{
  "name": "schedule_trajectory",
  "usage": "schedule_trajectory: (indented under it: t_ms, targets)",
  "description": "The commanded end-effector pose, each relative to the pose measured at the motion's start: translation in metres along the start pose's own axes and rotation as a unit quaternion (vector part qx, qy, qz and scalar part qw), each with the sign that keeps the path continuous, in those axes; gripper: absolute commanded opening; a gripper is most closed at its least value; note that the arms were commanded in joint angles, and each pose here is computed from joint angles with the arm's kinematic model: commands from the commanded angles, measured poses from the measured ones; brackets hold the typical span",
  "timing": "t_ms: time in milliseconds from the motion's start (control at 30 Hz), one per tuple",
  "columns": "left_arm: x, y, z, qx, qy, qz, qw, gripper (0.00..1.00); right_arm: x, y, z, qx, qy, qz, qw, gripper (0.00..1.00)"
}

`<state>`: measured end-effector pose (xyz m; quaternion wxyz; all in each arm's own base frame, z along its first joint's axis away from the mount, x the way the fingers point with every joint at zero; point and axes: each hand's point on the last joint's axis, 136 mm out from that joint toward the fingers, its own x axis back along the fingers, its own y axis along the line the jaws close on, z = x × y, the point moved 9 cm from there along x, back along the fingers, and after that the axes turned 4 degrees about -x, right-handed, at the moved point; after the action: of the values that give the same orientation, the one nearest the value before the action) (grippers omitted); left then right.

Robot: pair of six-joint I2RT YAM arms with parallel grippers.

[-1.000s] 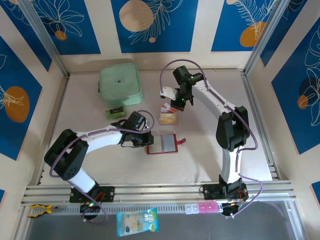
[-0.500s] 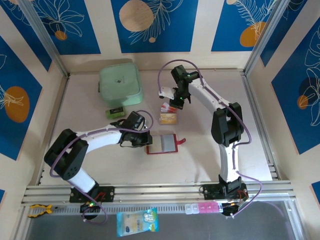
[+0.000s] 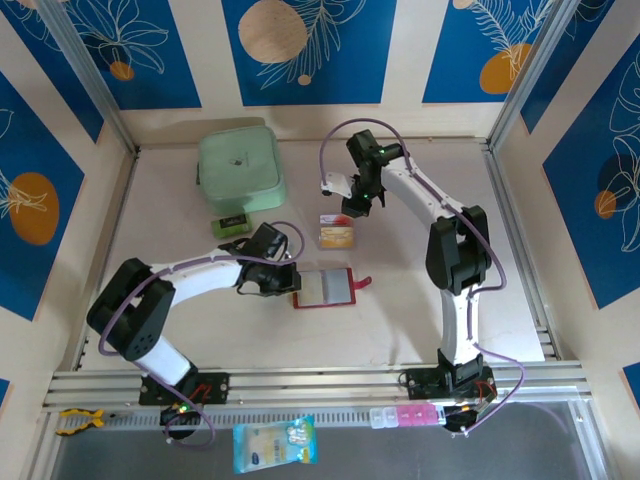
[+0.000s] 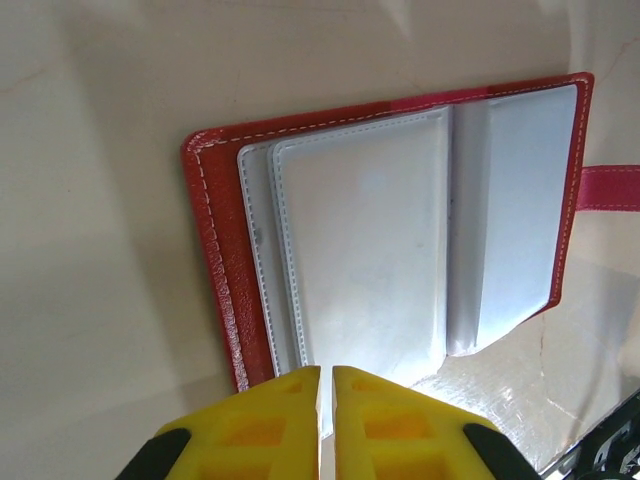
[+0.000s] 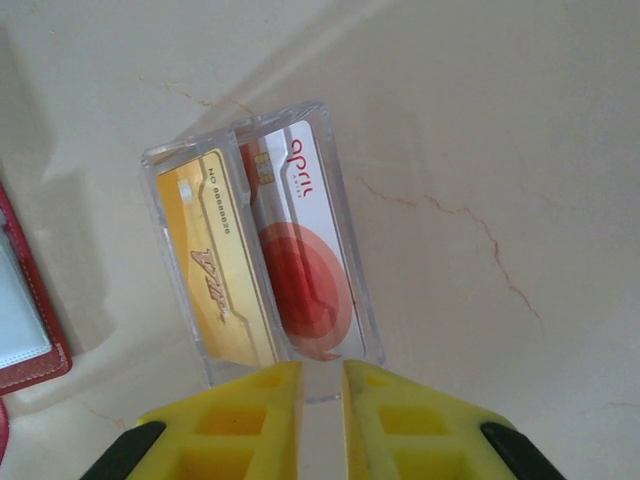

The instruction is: Take the credit cards out of the card holder

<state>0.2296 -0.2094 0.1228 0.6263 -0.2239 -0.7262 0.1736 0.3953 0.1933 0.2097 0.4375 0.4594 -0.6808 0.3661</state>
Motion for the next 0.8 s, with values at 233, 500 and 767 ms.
schedule_trajectory:
  t_ms: [233,500,767]
  targets:
    - [0.021,0.005,-0.002,-0.012,-0.027,-0.013,0.999,0.10,0.025,0.025,-0.008,-0.128,-0.077,0.007,0.989,0.15]
    - [0.026,0.006,-0.004,-0.021,-0.039,-0.006,0.999,0.09,0.010,0.081,-0.018,-0.269,-0.108,-0.058,0.955,0.15]
    - [0.029,0.004,-0.005,-0.065,-0.035,-0.016,0.997,0.08,-0.010,0.124,-0.015,-0.402,-0.072,-0.079,0.909,0.15]
